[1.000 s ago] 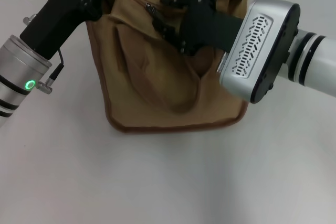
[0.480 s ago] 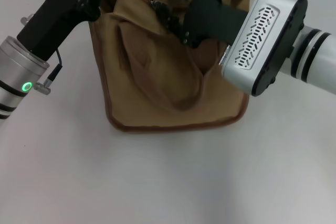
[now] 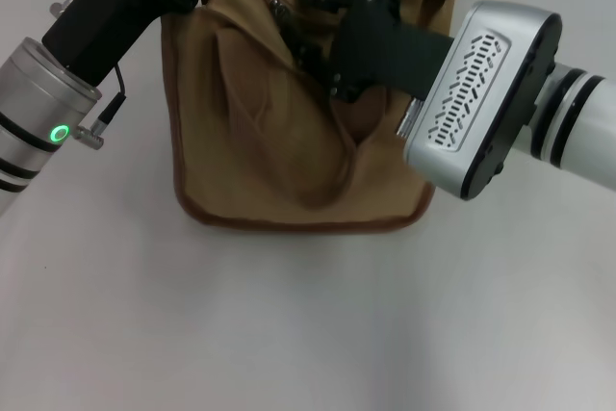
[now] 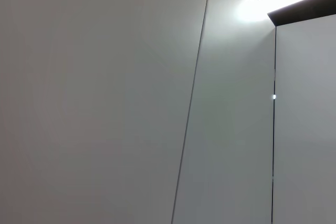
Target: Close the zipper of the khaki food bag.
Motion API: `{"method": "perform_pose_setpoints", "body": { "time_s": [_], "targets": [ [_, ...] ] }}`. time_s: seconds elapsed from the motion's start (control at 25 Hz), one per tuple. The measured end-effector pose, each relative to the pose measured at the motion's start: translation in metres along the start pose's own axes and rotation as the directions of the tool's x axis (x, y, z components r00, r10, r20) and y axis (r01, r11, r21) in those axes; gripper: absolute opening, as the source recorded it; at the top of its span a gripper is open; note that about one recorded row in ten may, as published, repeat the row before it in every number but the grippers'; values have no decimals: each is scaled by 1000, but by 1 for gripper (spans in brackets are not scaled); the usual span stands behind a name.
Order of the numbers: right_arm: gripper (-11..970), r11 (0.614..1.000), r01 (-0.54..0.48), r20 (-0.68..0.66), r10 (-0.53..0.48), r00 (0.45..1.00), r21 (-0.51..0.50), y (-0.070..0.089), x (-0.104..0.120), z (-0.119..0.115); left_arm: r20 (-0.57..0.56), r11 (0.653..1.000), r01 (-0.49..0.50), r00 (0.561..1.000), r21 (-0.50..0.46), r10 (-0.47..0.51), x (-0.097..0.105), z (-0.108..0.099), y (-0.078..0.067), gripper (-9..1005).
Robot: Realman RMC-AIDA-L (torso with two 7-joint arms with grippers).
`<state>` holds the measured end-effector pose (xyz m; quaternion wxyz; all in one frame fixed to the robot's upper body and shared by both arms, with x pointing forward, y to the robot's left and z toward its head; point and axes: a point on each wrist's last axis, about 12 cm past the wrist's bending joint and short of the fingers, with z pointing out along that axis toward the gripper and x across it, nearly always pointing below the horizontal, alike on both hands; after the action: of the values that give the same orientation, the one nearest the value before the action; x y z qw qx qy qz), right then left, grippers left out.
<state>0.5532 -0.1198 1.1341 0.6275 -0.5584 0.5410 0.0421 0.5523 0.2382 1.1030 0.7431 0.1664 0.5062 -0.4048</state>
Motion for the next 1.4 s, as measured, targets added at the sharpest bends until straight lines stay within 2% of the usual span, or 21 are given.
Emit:
{"method": "perform_pose_setpoints", "body": {
  "time_s": [0.16, 0.44, 0.64, 1.04, 1.12, 1.16, 1.2, 1.24, 1.28, 1.36, 1.4],
  "targets": [
    [393, 1000, 8, -5, -8, 1000, -1, 1, 0, 2, -1, 1000, 0, 1000, 0, 0, 0, 1, 0, 115],
    [394, 999, 14, -24, -13, 1000, 39, -7, -1, 5, -1, 1000, 3, 1000, 1, -3, 1, 2, -1, 116],
    [393, 999, 38, -15, -37, 999, 20, 2, -8, 10, -3, 1000, 5, 1000, 6, -5, 1, 2, -2, 117],
    [394, 997, 1, 8, -2, 1000, 77, -5, -15, -4, 6, 1000, -13, 1000, 9, 13, -3, 6, 2, 120],
    [394, 994, -40, 33, 37, 999, 98, -9, -20, -9, 8, 1000, -21, 1000, 15, 21, -4, 8, 3, 120],
    [393, 991, -78, 51, 73, 996, 112, -14, -23, -13, 11, 999, -24, 1000, 21, 24, -5, 11, 3, 120],
    [393, 978, -165, 90, 155, 984, 124, -25, -23, -22, 13, 999, -28, 1000, 28, 27, -6, 14, 4, 121],
    [393, 978, -165, 90, 155, 984, 124, -25, -23, -22, 13, 999, -28, 1000, 28, 27, -6, 14, 4, 121],
    [393, 967, -226, 118, 212, 970, 122, -32, -23, -29, 14, 999, -26, 1000, 33, 25, -7, 15, 5, 121],
    [393, 932, -353, 175, 335, 926, 82, -46, -21, -44, 17, 999, -19, 1000, 43, 18, -9, 19, 6, 121],
    [393, 865, -502, 223, 489, 844, 6, -65, -14, -64, 17, 999, -13, 1000, 53, 12, -10, 21, 6, 122]
  ]
}}
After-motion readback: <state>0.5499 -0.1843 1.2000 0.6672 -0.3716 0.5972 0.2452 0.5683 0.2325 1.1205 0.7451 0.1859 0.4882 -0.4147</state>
